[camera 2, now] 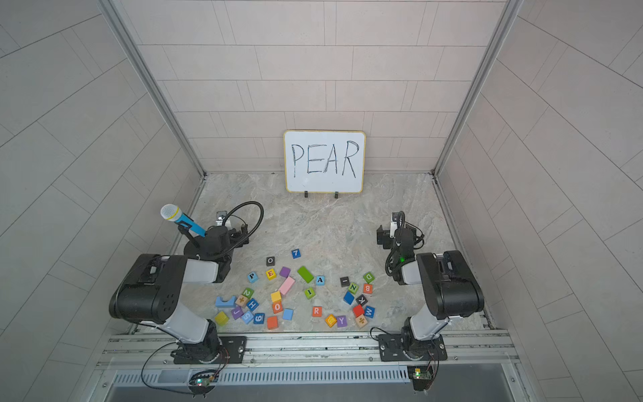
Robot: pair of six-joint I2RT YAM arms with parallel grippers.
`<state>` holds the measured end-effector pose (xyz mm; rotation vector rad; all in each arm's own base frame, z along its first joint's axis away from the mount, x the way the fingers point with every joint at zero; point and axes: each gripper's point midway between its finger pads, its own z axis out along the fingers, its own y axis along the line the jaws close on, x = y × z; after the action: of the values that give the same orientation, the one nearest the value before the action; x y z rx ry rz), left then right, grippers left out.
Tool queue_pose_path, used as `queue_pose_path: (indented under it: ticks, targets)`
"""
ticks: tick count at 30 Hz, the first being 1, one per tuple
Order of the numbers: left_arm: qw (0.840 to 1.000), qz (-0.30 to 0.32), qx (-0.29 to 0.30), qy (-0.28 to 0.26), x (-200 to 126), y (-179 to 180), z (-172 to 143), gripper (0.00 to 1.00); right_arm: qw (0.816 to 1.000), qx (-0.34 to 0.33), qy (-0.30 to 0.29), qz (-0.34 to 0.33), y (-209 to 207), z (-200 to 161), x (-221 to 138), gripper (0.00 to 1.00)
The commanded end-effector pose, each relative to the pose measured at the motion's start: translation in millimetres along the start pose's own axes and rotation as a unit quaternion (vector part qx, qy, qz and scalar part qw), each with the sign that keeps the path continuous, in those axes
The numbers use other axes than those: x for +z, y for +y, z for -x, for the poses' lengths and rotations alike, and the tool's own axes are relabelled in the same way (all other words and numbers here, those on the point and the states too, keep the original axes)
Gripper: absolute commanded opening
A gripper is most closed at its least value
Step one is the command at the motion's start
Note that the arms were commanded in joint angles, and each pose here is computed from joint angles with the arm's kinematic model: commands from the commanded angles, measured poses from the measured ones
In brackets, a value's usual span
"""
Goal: Spell the uppercase word “pear” with letter blocks
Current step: Pick up the letter block from the center of the board.
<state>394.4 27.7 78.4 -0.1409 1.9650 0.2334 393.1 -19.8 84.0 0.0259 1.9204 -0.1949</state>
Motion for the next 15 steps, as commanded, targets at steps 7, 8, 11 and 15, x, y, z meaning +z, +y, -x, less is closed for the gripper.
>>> queue_pose_path:
  ticks: [7, 8, 11, 15]
  targets:
    - [1.000, -0.003, -0.007, -0.018, -0.7, -0.2, 9.3, 1.00, 1.000, 0.005, -0.007, -0.001, -0.6, 7.2, -0.6, 1.00]
    - [1.000, -0.003, -0.007, -0.017, -0.7, -0.1, 9.2, 1.00, 1.000, 0.005, -0.008, -0.001, -0.4, 7.6, -0.5, 1.00]
    - [1.000, -0.003, -0.007, -0.018, -0.8, -0.4, 9.6, 1.00, 1.000, 0.004, -0.007, -0.001, -0.8, 7.0, -0.5, 1.00]
    - [1.000, -0.003, -0.007, -0.018, -0.7, -0.4, 9.3, 1.00, 1.000, 0.005, -0.007, -0.002, -0.9, 7.2, -0.5, 1.00]
